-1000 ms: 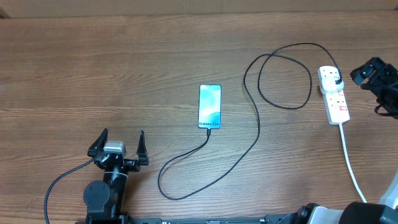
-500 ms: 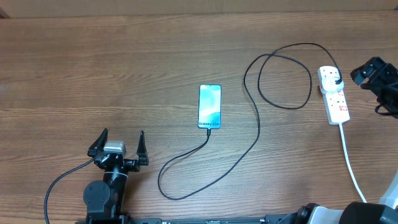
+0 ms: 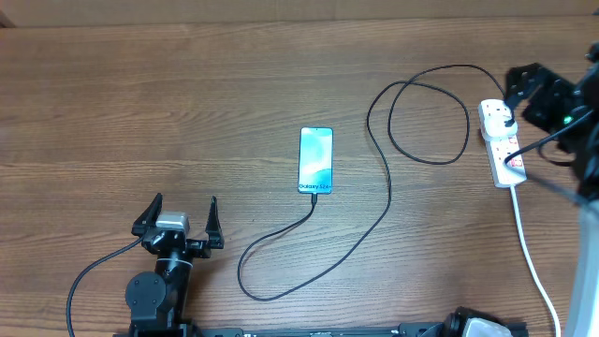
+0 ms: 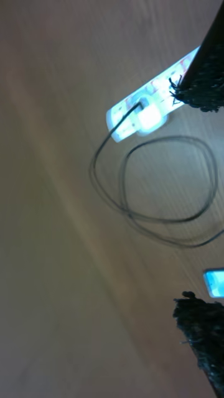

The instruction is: Plug charger to phone and switch on socket

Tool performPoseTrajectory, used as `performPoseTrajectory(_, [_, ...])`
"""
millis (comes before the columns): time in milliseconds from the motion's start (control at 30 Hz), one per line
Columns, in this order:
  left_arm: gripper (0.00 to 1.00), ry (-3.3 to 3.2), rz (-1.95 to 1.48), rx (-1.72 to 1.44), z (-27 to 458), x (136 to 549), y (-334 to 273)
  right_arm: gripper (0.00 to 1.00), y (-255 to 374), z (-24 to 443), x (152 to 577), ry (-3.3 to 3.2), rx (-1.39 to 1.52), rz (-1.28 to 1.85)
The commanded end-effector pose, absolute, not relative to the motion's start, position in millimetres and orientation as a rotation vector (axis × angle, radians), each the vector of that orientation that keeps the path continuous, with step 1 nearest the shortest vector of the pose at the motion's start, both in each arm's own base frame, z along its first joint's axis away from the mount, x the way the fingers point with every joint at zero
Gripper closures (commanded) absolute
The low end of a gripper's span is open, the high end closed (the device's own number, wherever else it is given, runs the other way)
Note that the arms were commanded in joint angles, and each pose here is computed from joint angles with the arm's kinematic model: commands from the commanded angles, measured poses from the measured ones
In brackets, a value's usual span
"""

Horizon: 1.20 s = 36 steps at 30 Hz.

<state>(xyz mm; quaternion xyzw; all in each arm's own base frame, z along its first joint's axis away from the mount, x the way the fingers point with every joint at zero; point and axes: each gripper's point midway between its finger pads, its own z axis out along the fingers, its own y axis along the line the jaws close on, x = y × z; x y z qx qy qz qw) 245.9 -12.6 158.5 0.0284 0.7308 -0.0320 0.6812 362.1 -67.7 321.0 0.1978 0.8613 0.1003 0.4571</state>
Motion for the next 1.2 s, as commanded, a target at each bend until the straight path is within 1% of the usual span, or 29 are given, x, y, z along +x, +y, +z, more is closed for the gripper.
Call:
performPoseTrajectory(0, [0.01,1.636,-0.074,0.067,158.5,245.6,-12.7,0.00,-42.0,307.0,358.3,2.080,0.400,0.279])
performPoseTrajectory(133, [0.00,1.636,-0.074,0.067,158.5,245.6,-12.7,0.00,-11.8,302.6,356.6,1.940,0.265,0.317])
performPoseTrajectory(267, [0.01,1.636,-0.074,0.067,158.5,245.6,-12.7,0.00,12.5,298.7,345.6,1.785,0.157,0.353])
performPoseTrajectory(433, [0.00,1.636,-0.074,0.067,158.5,245.6,-12.7,0.00,28.9,290.1,323.6,1.603,0.073,0.379])
performPoseTrajectory(533, [0.01,1.636,-0.074,0.067,158.5,245.6,-12.7,0.00,36.2,280.3,303.1,1.489,0.030,0.391])
performPoseTrajectory(733, [0.00,1.636,-0.074,0.067,158.5,245.6,-12.7,0.00,39.9,263.1,273.7,1.349,-0.003,0.393])
performPoseTrajectory(900, [0.00,1.636,-0.074,0.067,158.5,245.6,-12.7,0.00,39.4,242.4,259.4,1.334,-0.004,0.391])
performPoseTrajectory(1167, [0.01,1.636,-0.074,0.067,158.5,245.6,-12.7,0.00,32.0,200.5,257.4,1.490,0.064,0.363])
